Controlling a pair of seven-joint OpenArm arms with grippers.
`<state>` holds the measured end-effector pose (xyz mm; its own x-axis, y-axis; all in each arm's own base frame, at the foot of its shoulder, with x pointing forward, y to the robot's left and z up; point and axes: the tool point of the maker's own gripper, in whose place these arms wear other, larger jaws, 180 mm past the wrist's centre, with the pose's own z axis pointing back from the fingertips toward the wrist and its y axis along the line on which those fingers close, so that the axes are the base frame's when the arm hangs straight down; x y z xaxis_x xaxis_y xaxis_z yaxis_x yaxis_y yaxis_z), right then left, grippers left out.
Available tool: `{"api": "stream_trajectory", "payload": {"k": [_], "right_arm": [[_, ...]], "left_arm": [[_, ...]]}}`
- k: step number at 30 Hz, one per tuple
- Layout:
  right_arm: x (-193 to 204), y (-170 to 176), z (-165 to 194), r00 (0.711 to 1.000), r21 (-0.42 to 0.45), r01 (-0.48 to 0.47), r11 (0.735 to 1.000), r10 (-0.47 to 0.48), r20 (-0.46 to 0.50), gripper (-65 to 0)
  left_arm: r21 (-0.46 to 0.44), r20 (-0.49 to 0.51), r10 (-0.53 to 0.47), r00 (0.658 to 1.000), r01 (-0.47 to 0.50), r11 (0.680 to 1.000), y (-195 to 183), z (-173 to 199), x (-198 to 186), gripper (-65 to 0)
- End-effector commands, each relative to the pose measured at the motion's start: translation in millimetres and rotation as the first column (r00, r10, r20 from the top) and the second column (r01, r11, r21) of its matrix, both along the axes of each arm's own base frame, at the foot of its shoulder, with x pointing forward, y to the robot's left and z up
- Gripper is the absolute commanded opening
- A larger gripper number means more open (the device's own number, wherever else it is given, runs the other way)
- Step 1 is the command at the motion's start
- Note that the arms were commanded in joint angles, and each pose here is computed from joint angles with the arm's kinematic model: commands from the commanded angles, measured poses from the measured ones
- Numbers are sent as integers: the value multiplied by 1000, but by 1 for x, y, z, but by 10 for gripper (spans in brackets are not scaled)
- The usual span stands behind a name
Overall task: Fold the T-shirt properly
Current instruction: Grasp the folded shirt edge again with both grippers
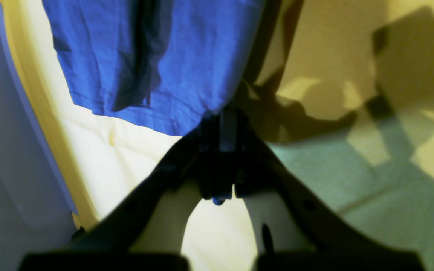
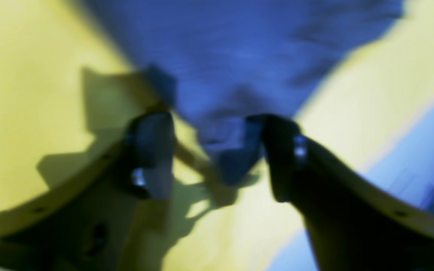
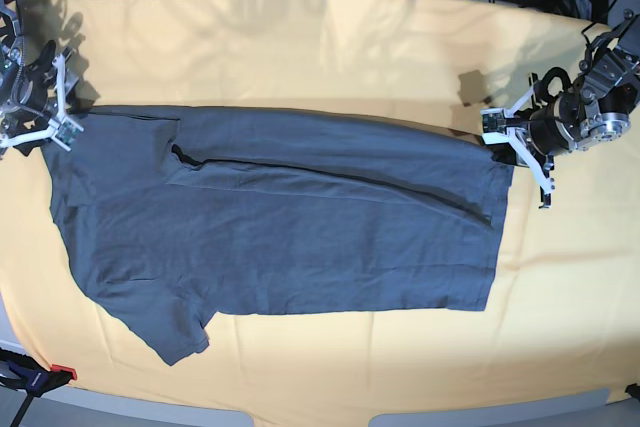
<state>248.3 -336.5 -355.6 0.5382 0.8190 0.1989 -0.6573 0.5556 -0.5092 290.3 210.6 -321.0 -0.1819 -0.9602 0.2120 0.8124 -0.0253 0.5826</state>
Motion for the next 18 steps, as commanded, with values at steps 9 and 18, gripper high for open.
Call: {"api": "stream_trajectory", "payload": {"k": [9, 18], "right_arm": [[10, -11, 15, 999, -64, -17, 998, 20, 42, -322], [-2, -16, 8, 999, -100, -36, 994, 31, -42, -318]], "left_arm": [[15, 40, 1, 999, -2, 1000, 5, 13, 8, -650], [31, 40, 3, 999, -4, 1000, 11, 14, 8, -650]]}}
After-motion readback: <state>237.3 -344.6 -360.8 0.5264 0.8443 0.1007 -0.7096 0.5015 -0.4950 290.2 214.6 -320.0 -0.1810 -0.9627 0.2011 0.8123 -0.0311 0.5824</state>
